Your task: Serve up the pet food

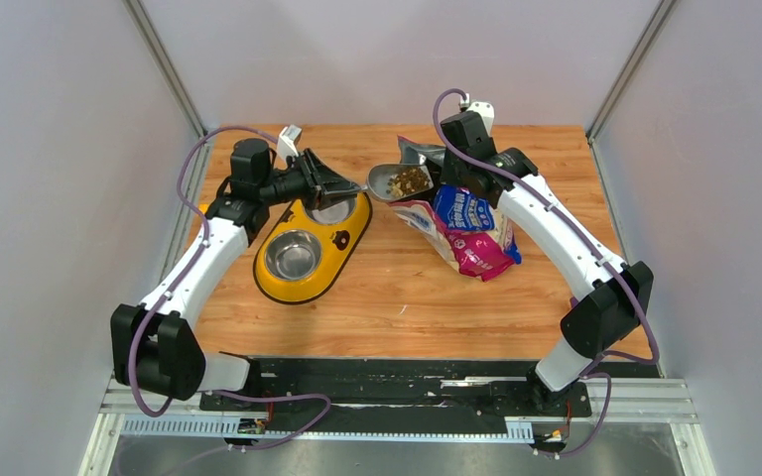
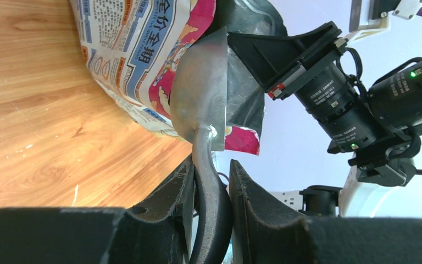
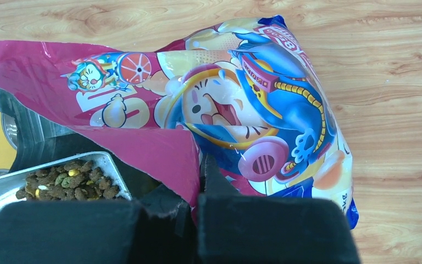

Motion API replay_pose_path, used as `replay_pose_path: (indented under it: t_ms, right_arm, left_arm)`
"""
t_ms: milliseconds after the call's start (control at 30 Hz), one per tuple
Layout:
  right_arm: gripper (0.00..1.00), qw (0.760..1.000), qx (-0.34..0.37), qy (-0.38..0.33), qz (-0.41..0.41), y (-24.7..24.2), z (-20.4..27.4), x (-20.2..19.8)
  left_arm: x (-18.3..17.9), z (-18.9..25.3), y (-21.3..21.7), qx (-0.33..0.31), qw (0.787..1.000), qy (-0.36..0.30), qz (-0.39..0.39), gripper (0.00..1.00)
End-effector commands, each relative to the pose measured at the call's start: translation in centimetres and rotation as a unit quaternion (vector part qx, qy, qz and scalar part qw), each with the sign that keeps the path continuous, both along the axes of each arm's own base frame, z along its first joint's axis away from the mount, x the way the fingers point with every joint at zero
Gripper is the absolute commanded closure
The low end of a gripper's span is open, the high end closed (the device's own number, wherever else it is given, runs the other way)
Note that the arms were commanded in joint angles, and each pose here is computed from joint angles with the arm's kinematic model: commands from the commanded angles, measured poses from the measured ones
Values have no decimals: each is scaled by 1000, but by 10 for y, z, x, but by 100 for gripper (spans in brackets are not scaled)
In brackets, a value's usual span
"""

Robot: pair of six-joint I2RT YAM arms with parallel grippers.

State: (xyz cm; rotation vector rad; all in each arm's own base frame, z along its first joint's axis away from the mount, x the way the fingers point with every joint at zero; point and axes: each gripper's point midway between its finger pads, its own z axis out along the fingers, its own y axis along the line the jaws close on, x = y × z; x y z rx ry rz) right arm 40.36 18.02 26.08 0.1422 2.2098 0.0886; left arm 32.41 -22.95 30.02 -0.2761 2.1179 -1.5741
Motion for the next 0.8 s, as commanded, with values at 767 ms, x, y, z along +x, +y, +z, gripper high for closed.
replay_pose_path:
  t_ms: [767]
  right_arm:
    - [100, 999, 29, -12, 7, 9, 31, 11]
  left_arm:
    - [-4, 64, 87, -33, 995, -65, 68, 100]
